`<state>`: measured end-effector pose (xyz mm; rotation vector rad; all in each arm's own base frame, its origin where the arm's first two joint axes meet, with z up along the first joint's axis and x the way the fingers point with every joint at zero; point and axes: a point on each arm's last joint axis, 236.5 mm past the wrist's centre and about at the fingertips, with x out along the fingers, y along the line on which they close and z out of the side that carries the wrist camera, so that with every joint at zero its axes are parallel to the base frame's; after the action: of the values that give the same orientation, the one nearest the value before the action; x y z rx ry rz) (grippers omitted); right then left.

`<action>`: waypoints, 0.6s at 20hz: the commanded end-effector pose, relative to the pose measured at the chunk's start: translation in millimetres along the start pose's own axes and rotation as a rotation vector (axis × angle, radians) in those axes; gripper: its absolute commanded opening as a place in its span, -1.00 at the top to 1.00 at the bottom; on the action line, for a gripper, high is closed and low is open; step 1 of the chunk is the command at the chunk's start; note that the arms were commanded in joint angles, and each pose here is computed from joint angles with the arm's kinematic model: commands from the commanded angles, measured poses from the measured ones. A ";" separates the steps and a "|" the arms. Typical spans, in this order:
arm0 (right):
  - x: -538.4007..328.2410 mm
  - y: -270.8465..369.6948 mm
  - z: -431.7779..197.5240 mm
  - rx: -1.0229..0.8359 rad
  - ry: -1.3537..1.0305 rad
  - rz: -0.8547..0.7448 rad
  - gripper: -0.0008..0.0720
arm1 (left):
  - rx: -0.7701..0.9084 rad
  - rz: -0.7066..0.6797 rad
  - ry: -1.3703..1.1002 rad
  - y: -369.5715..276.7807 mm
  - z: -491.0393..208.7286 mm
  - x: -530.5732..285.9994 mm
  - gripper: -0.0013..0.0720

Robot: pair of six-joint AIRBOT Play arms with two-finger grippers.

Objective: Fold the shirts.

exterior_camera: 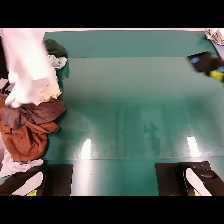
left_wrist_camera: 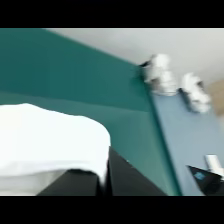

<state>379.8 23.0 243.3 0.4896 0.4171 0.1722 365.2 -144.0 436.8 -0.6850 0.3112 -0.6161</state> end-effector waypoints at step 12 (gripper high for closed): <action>-51.6 -9.3 98.6 0.133 -0.293 0.025 -0.23 | -0.215 -0.524 0.212 -184.6 -138.3 154.8 0.90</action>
<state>378.2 -45.9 323.0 0.6700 0.1540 0.0674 341.7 -399.8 491.5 -1.0410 0.2633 -1.1473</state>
